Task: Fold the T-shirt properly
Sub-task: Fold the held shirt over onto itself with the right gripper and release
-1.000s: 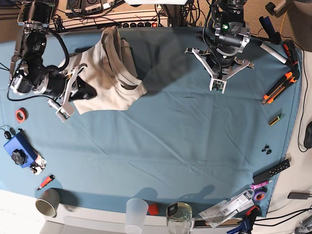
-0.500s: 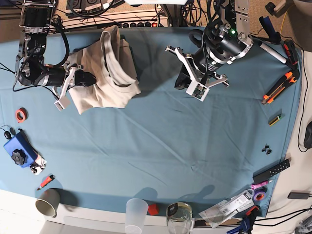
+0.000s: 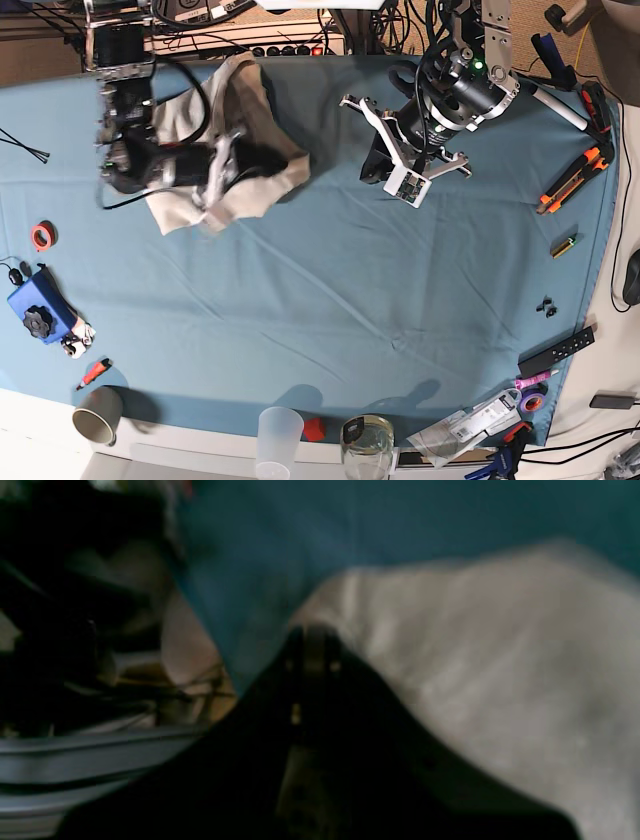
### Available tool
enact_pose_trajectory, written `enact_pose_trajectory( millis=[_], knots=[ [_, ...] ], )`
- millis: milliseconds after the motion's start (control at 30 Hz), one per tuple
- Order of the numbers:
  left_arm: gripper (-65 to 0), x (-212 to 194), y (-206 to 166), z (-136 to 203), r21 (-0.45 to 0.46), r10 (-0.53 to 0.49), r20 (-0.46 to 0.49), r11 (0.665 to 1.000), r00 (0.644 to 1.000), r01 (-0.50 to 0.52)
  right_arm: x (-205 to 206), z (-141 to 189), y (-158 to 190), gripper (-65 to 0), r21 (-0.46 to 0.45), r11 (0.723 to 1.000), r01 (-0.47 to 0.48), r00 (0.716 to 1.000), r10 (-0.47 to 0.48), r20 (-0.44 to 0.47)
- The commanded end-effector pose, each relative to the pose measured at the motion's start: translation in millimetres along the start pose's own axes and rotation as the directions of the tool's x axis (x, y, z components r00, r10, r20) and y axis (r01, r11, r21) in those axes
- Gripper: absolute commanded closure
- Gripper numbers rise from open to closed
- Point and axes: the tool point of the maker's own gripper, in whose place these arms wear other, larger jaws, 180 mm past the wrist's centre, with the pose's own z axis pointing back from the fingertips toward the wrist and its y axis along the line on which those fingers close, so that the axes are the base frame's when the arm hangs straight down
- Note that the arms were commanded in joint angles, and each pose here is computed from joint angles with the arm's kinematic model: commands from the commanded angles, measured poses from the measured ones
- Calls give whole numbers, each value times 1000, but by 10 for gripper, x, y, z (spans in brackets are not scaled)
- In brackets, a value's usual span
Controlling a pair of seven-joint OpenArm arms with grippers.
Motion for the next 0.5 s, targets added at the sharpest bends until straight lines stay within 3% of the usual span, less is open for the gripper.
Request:
enact_pose_trajectory(
  millis=[0, 133, 233, 367, 467],
  knots=[
    [0, 111, -27, 30, -8, -1, 43, 1000, 999, 1, 17, 33, -69, 0, -40, 999, -34, 999, 33, -27],
    [0, 111, -27, 30, -8, -1, 43, 1000, 999, 2, -101, -26, -239, 0, -141, 986, -93, 990, 77, -115],
    [0, 105, -28, 30, -8, -1, 40, 1000, 999, 1, -54, 35, -172, 0, -113, 990, -88, 992, 77, -100],
    [0, 83, -29, 31, -8, 0, 31, 1000, 1000, 0, 428, 321, 70, 0, -61, 991, -119, 986, 125, 113],
    [0, 32, -40, 41, -9, 6, 19, 1000, 1000, -6, 560, 586, 14, 0, -110, 987, -114, 972, 134, 192]
  ],
)
